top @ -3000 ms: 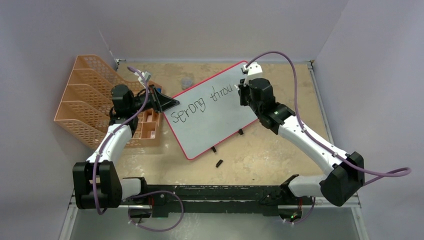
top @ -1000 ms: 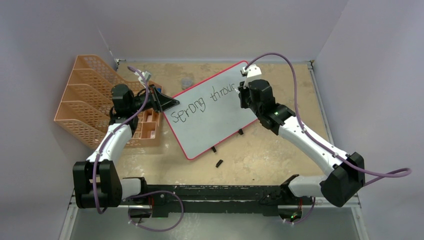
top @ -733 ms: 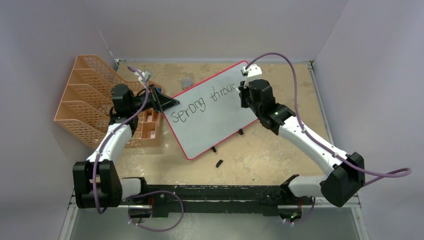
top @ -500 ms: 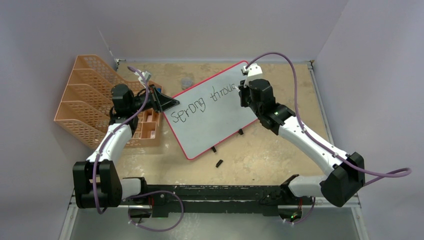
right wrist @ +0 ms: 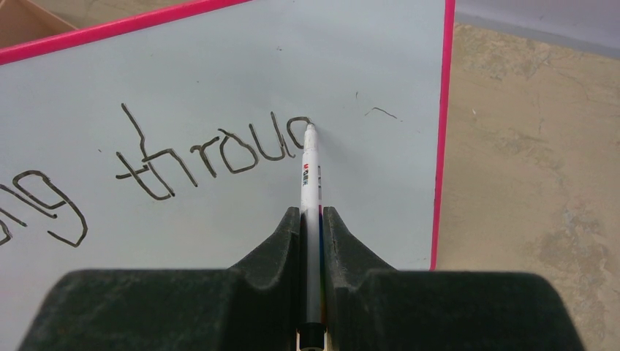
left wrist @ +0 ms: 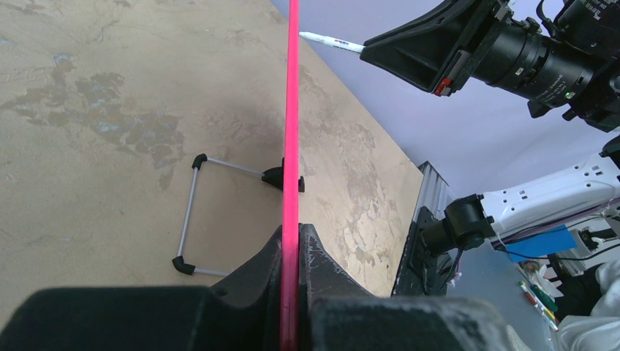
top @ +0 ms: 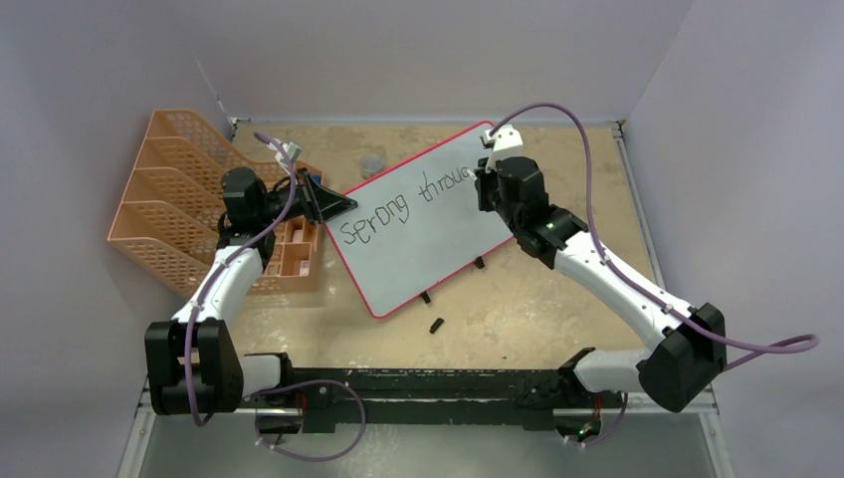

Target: Write a sentence on the whiteboard

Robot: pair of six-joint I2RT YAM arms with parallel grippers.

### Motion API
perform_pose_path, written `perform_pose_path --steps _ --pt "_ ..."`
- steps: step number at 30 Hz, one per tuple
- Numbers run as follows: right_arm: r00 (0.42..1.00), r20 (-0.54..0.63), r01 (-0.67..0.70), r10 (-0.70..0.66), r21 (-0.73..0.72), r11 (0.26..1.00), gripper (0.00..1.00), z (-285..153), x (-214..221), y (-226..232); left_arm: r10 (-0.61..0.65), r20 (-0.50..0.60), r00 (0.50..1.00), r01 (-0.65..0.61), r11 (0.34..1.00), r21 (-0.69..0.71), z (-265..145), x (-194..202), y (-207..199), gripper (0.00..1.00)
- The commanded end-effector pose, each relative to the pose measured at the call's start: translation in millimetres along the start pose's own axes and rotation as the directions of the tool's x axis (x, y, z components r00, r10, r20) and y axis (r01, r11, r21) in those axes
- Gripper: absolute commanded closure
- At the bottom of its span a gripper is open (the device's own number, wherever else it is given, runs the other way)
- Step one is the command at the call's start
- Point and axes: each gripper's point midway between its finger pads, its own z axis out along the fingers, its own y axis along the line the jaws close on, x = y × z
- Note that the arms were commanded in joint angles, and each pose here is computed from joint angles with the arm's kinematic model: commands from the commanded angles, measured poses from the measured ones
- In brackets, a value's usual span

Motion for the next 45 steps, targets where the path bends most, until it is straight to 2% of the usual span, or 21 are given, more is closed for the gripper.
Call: perform_pose_path --steps 1,26,35,45 --pt "0.998 0.069 -0.01 0.01 -0.001 1.0 1.0 -4.6 -26.7 0.0 0.029 -0.049 0.998 -0.026 0.997 0.07 4.4 8.1 -12.6 1.0" --pt "0.995 -0.1 -0.002 0.0 -0.018 1.0 1.0 -10.9 26.8 -0.1 0.03 -0.047 0.998 -0.026 0.997 0.073 4.2 7.9 -13.6 1.0" --pt "0.994 -0.108 -0.007 0.0 -0.064 0.998 1.0 -15.2 26.9 7.1 0.028 -0.049 0.998 -0.024 0.997 0.073 4.7 8.4 -13.2 1.0" --pt "0.998 -0.058 -0.023 0.016 -0.127 0.992 1.0 -18.2 4.6 19.4 0.029 -0.049 0.998 -0.025 0.997 0.073 4.9 8.6 -13.6 1.0"
